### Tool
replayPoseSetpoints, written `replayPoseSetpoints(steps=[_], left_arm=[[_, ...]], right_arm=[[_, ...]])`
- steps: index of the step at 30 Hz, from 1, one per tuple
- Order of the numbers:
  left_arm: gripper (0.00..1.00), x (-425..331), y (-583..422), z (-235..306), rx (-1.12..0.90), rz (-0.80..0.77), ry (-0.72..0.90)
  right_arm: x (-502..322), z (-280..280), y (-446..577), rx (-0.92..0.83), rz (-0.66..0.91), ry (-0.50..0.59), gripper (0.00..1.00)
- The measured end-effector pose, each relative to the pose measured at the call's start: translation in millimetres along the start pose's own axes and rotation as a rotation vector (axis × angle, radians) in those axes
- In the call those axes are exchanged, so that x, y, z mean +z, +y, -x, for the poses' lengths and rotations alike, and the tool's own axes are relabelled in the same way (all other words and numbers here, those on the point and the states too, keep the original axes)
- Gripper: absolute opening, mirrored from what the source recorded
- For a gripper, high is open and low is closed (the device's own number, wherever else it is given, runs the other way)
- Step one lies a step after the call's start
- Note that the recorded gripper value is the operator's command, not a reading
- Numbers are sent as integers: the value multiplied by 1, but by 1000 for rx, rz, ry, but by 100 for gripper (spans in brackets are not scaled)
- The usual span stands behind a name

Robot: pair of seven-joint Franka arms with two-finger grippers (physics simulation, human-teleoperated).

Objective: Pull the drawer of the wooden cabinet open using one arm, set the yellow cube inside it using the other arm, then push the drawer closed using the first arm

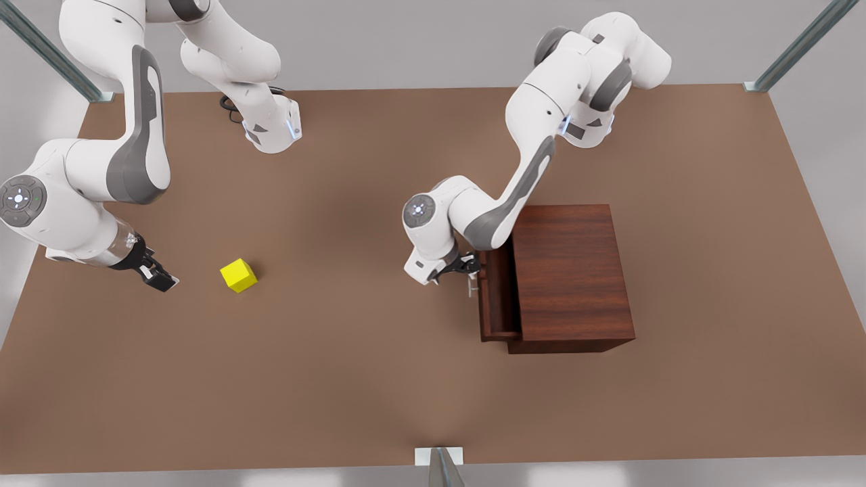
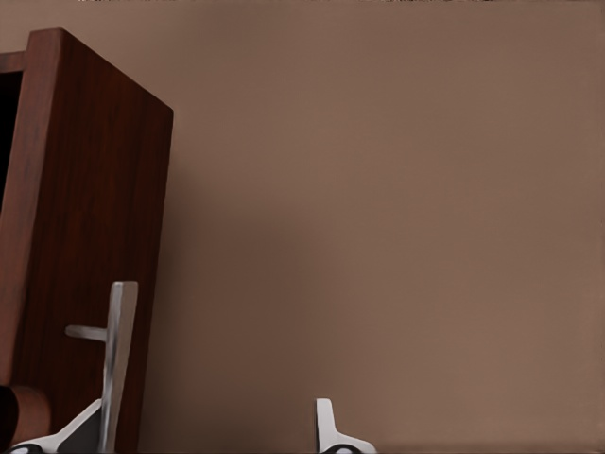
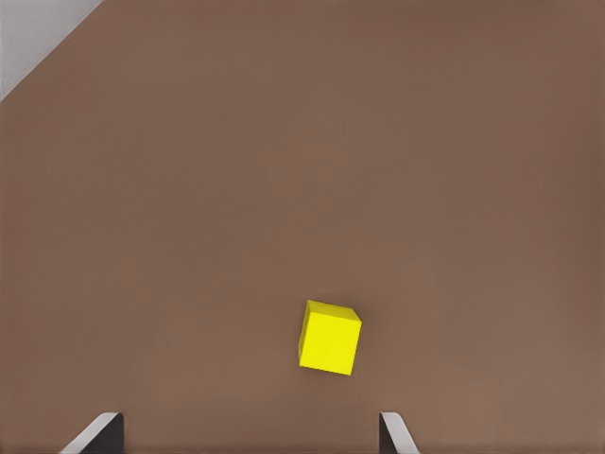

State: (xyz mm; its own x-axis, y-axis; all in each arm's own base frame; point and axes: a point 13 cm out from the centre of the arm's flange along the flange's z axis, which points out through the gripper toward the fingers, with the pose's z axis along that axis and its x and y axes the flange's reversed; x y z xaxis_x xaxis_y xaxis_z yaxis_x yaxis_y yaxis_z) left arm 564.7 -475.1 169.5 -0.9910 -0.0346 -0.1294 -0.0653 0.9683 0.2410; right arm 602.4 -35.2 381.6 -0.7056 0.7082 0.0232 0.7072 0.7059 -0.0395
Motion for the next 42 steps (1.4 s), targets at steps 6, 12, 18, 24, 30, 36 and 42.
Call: replayPoseSetpoints(steps=[6,12,18,24,30,36,42], left_arm=[[100,-5,-15,-3,-6,-22,-12],[100,-9,-23,-8,-13,-35,-12],[100,-70,-18,-4,-23,-54,-13],[100,-141,323,130,-367,-67,144],[100,-126,452,50,-325,-108,218],[100,-128,422,57,-129,-152,182],[100,-126,426,61,-25,-167,166]], right_arm=[[0,0,0,0,0,0,100],[0,0,0,1,0,0,100],[2,-1,1,-1,-2,2,100],[45,-26,20,-23,-18,80,100],[121,-50,18,8,-14,135,100],[178,-65,8,97,62,134,100],[213,-61,-7,160,92,102,100]])
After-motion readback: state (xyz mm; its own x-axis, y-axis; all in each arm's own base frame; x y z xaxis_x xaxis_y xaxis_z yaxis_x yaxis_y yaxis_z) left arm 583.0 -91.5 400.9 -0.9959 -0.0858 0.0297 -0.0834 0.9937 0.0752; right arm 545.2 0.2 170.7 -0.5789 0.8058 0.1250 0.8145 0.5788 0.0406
